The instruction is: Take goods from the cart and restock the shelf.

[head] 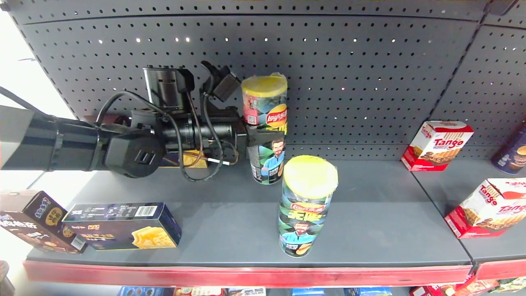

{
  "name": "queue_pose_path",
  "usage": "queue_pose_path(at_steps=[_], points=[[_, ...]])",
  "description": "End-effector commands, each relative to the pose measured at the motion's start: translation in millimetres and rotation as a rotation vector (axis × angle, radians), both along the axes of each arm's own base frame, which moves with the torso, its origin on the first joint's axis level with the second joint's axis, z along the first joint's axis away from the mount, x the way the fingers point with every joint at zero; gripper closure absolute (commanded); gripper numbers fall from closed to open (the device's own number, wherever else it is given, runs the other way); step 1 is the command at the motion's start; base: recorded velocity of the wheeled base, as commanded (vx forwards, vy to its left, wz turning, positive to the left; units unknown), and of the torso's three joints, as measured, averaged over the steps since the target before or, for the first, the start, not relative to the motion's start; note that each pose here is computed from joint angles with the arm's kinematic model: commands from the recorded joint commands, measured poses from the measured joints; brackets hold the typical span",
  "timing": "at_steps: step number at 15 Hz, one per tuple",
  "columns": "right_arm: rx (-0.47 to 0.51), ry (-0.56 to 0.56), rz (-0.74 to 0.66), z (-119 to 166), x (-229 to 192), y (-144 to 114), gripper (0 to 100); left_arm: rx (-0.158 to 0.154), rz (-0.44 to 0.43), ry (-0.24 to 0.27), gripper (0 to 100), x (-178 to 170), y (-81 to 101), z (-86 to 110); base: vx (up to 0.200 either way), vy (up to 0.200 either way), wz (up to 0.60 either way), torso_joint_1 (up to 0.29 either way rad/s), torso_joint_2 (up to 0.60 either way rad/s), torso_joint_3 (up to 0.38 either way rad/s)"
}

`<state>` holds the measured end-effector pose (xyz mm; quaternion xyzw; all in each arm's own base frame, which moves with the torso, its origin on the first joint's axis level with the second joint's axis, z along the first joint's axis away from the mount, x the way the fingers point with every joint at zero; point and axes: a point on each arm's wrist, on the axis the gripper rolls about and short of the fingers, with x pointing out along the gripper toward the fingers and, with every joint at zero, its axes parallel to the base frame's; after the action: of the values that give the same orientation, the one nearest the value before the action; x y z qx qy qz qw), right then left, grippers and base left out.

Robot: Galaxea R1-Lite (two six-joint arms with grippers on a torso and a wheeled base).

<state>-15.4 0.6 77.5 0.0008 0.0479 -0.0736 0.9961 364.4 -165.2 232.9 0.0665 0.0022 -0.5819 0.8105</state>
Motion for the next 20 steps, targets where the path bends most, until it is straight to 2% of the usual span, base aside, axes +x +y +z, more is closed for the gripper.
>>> queue_pose_path(at_steps=[1,3,7,20], points=[[0.000,0.001,0.000,0,0,0,0,0.026,-0.006,0.001,100,14,-6.4,-7.1,0.000,0.000,0.00,0.000,0.00,0.000],[0.000,0.002,0.000,0,0,0,0,0.031,-0.043,0.016,100,21,-10.5,-14.2,0.000,0.000,0.00,0.000,0.00,0.000],[0.000,0.002,0.000,0,0,0,0,0.039,-0.052,0.020,100,32,-18.7,-26.9,0.000,0.000,0.00,0.000,0.00,0.000],[0.000,0.001,0.000,0,0,0,0,0.035,-0.055,0.010,100,63,-32.2,-52.2,0.000,0.000,0.00,0.000,0.00,0.000]])
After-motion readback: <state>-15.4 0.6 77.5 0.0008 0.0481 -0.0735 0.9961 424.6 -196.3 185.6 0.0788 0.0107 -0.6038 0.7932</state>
